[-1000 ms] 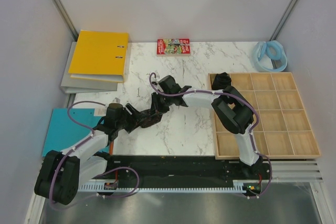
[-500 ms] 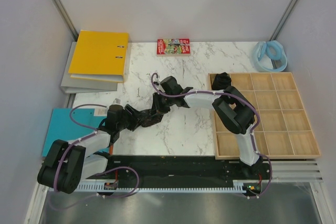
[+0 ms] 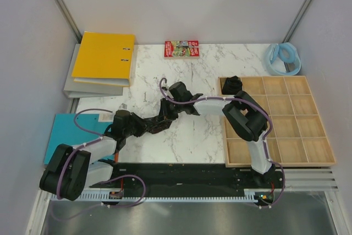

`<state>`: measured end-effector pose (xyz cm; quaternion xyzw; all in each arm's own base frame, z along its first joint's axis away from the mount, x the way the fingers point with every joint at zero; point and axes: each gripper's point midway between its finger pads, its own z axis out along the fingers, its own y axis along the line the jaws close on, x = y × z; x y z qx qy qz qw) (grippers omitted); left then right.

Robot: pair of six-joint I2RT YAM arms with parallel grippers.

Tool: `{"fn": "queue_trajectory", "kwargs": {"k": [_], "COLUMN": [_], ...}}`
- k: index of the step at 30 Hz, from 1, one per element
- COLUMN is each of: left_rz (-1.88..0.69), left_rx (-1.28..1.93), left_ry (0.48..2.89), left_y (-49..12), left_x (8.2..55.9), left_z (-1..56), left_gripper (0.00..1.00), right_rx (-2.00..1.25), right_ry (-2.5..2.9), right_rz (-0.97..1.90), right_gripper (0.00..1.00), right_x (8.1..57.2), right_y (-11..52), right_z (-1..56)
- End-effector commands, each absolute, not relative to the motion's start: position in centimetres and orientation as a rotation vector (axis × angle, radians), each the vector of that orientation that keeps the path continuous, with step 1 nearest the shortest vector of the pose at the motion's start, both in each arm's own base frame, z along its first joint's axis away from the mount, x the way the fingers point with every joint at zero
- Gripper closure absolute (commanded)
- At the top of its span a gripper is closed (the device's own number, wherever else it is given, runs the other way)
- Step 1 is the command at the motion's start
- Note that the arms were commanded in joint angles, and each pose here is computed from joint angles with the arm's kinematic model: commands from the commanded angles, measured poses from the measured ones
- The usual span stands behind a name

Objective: Roll the ties
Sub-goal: Pick up the tie at the center of the board.

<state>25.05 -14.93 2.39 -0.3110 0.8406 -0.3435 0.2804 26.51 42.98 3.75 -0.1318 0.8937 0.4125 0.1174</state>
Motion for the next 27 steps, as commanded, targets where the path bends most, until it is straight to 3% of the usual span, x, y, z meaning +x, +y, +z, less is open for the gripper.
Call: {"fn": "queue_trajectory", "kwargs": {"k": [1,4,8,11,19,27], "left_rz": [-0.826,-0.815,-0.794,-0.815,-0.844,-0.910], "left_rx": [-0.722,-0.672,-0.628,-0.568,-0.434,-0.363], "left_ry": [2.365,2.361,2.377,2.358,2.341,2.306], "left_y": [-14.8,-14.8,-14.7,-15.1,-16.1,-17.4], "left_x": [23.6,23.7,23.4,23.9,24.7,25.1], "left_z": [1.3,2.7,4.3,6.4,12.5,16.8], "left_gripper": [0.98,0.98,0.98,0.98,0.98,0.98], "right_rx": [-0.324,-0.291,-0.256,-0.198,0.095,0.320], "right_ry": [2.807,2.759,2.697,2.631,2.396,2.222], "right_rz": [0.960,0.977,0.968,0.961,0.832,0.697], "right_gripper": [0.76,0.68,0.45,0.39,0.34,0.29], "right_x": [23.9,24.7,25.9,27.2,30.9,31.1], "right_y": [39.5,39.7,39.2,38.0,30.5,22.8], "right_z": [-0.8,1.5,5.1,8.6,18.1,22.0]}}
